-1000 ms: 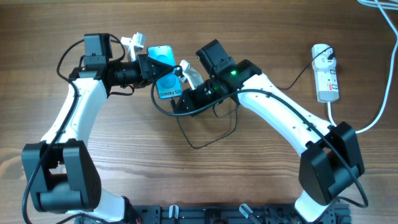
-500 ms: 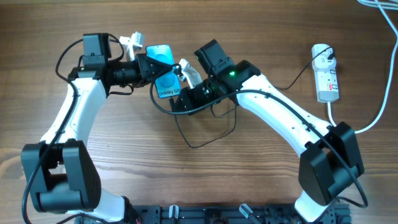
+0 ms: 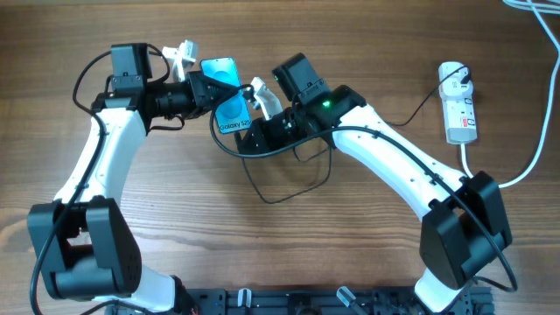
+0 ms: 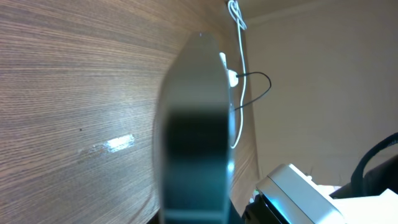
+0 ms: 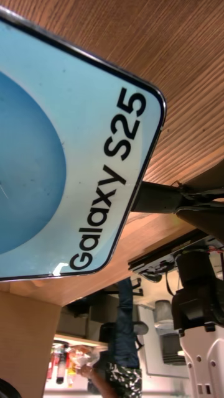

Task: Plug charger to phone and switch on socket
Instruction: 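Push the plug into the phone's port held by the left gripper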

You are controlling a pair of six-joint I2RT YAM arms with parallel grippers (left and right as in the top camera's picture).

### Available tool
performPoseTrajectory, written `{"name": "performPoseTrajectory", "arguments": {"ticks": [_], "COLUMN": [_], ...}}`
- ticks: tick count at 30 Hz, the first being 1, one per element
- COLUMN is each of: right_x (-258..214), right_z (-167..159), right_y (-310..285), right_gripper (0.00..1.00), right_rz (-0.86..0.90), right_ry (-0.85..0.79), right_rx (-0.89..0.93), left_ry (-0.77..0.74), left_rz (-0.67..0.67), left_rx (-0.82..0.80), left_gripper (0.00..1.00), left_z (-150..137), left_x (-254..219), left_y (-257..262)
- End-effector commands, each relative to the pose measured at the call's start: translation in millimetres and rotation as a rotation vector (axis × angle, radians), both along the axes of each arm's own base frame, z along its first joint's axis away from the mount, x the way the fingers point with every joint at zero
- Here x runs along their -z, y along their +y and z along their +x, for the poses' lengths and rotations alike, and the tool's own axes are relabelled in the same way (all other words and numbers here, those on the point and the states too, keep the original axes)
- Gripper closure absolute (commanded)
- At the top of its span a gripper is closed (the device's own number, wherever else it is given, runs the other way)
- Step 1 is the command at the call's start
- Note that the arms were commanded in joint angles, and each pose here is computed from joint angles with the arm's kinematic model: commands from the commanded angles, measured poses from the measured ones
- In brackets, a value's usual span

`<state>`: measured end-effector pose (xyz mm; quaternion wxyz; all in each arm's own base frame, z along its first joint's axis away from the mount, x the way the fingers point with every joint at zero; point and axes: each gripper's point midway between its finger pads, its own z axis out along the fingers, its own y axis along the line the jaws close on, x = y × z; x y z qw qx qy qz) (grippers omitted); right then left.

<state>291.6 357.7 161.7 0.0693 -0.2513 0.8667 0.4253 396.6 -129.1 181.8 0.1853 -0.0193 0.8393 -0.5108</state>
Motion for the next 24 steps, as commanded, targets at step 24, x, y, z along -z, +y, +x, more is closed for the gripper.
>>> {"name": "performPoseTrajectory", "arguments": {"ticks": [24], "right_x": [-34.7], "right_z": [38.7], "right_y": [-4.3], "right_gripper": [0.67], "right_rz": [0.083], "right_ry": [-0.122], "right_rx": [0.086], "left_ry": [0.024], "left_rz": [-0.104], "left_rx": [0.100], "left_gripper": [0.96], "left_z": [-24.6], "left_x": [-16.8], "left_y": [-18.5]}}
